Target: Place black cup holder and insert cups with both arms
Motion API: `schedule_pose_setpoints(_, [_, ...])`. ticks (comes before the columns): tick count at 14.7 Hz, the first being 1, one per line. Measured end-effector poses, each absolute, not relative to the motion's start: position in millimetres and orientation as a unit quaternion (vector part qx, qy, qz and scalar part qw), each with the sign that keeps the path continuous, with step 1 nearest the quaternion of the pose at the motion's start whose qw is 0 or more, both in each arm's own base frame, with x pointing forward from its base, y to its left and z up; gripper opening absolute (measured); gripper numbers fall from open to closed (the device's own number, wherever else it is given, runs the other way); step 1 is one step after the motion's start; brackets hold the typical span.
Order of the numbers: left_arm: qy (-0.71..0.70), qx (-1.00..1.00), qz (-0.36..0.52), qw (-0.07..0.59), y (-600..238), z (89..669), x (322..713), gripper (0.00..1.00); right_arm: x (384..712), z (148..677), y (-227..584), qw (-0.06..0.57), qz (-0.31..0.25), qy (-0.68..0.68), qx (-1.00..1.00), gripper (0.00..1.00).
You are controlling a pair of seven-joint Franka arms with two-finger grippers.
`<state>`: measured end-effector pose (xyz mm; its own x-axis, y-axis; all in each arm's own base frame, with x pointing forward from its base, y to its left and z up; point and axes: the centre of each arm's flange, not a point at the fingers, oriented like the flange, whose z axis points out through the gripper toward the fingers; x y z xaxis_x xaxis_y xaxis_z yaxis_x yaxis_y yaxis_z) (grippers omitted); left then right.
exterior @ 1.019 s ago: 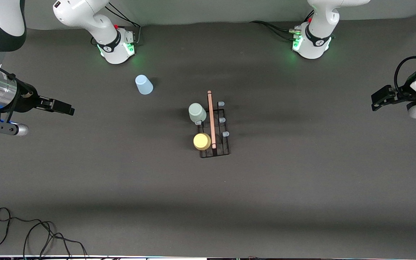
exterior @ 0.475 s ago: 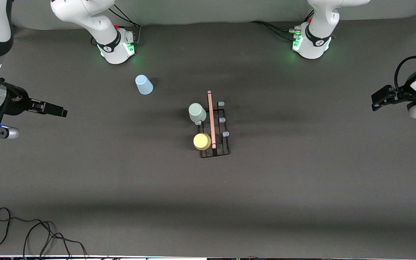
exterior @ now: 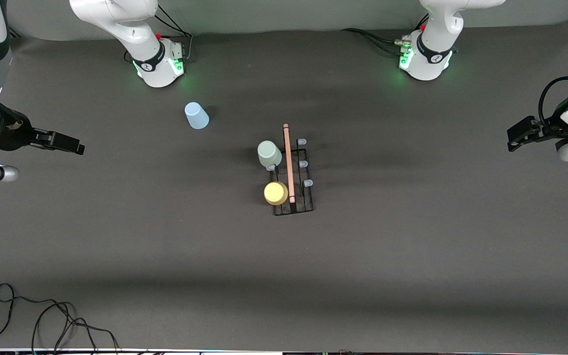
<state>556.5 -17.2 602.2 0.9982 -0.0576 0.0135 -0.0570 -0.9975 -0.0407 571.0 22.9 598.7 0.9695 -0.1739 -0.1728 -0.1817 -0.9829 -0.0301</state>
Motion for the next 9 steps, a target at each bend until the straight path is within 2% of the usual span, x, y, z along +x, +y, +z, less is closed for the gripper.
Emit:
schedule_pose_setpoints(4, [0.028, -0.999, -0.006, 0.020, -16.2, 602.2, 556.4, 1.00, 568.3, 598.2, 11.4, -0.004, 0.036, 0.040, -0.999, 1.00])
schedule_pose_setpoints(9, [0.026, -0.999, -0.006, 0.020, -14.0, 604.1, 556.1, 1.00, 567.6, 604.6, 15.3, -0.006, 0.012, 0.030, -0.999, 1.00])
